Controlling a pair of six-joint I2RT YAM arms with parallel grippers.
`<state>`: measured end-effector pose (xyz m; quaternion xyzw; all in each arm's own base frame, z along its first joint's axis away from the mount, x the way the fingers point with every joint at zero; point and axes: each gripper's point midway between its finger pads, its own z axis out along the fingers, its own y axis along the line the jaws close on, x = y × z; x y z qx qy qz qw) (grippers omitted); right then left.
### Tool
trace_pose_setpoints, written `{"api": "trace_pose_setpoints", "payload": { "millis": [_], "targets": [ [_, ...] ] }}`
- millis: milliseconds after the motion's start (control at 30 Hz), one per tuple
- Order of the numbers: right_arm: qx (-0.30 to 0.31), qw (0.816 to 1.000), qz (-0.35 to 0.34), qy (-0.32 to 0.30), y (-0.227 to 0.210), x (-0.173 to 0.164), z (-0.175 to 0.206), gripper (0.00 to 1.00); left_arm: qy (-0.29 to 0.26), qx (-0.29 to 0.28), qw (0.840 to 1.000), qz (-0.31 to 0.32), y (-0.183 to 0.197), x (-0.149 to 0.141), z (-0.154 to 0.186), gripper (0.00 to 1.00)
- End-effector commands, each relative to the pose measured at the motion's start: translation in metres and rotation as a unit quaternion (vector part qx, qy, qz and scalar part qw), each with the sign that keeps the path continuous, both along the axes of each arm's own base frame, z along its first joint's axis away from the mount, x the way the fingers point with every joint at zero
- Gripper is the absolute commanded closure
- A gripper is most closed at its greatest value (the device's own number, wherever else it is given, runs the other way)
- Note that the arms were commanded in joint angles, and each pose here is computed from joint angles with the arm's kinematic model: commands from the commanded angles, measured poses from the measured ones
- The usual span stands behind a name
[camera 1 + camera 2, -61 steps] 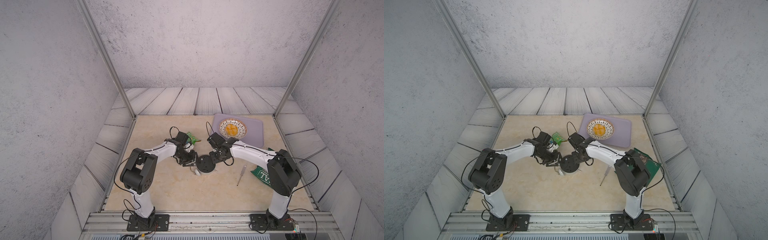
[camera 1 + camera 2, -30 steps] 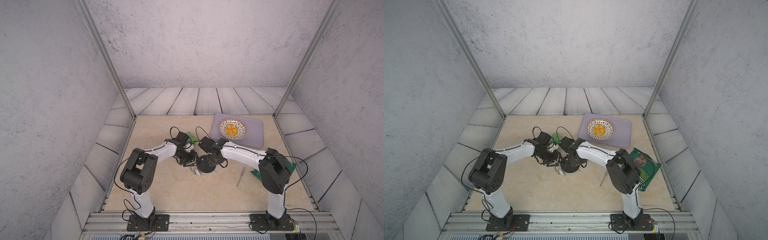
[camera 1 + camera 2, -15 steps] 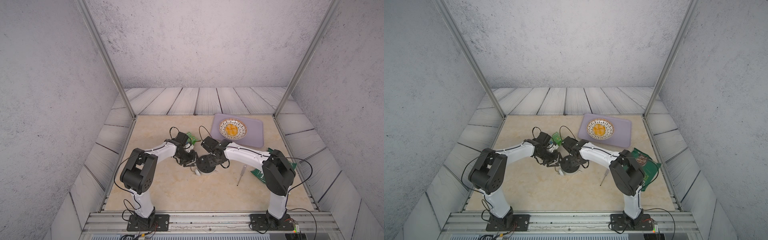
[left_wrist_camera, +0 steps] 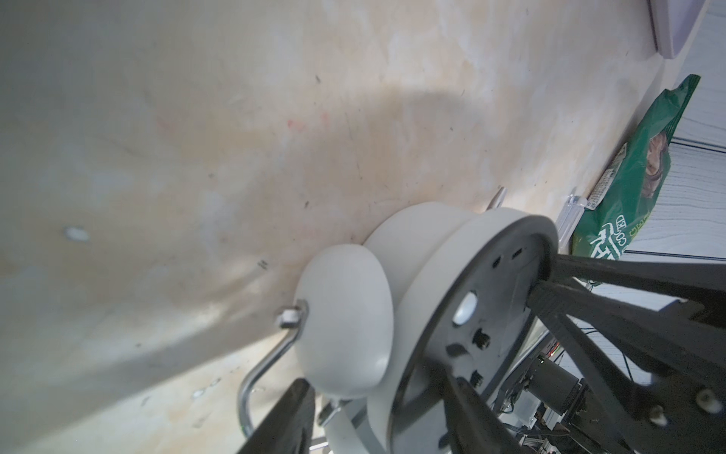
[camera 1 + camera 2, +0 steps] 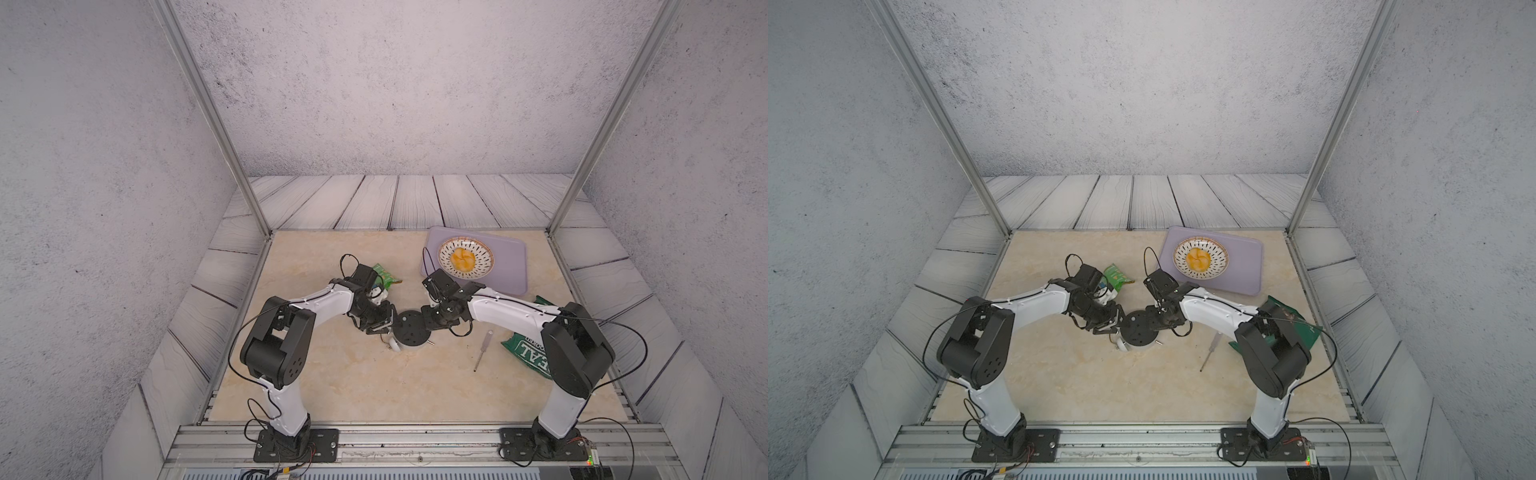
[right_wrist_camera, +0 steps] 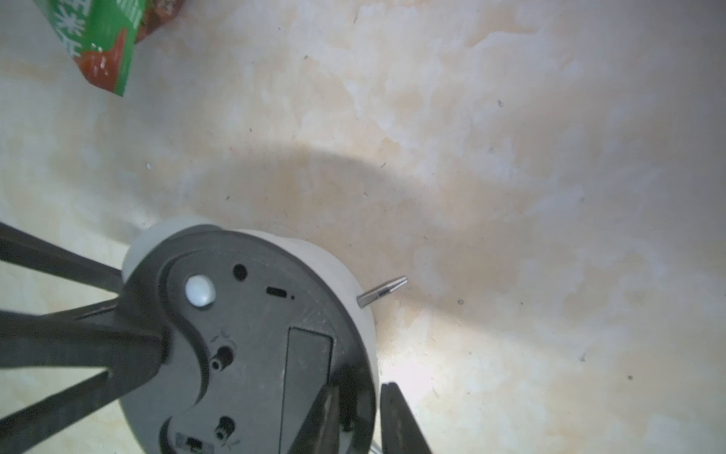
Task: Remove the battery from the alarm
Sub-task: Remove the cover from the alarm.
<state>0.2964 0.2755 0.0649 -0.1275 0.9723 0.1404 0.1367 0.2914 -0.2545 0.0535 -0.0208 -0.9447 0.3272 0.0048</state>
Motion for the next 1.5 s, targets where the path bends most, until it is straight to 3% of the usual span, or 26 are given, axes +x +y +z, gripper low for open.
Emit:
{"api": "trace_pose_setpoints", "payload": {
  "millis": [0,267,600,933,1100,1300,1467],
  "targets": [
    [-0.041,0.999,0.018,0.03,-0.013,-0.018,-0.011,0.76,-0.007,0.02,1.0,-0.007,0.005,-0.007,0.0,0.42],
    [-0.108,0.992,0.027,-0.058,-0.021,0.006,0.022,0.74,-0.004,0.016,1.0,-0.001,0.005,-0.01,0.001,0.48],
    [-0.13,0.989,0.031,-0.063,-0.011,-0.001,0.006,0.75,0.006,0.009,1.0,0.003,0.003,-0.012,-0.001,0.48],
    [-0.204,0.978,0.015,-0.03,-0.032,-0.009,-0.018,0.77,0.01,0.003,1.0,0.004,0.001,-0.013,-0.002,0.49],
    [-0.293,0.955,0.028,-0.02,-0.047,-0.012,-0.026,0.79,0.009,0.003,1.0,0.006,0.002,-0.013,-0.002,0.48],
    [-0.356,0.932,0.066,0.014,-0.052,-0.032,-0.049,0.79,0.007,0.003,1.0,0.009,0.002,-0.012,-0.001,0.49],
    [-0.357,0.929,0.089,0.047,-0.051,-0.059,-0.067,0.79,0.013,0.001,1.0,0.01,0.002,-0.012,-0.004,0.49]
  ]
}}
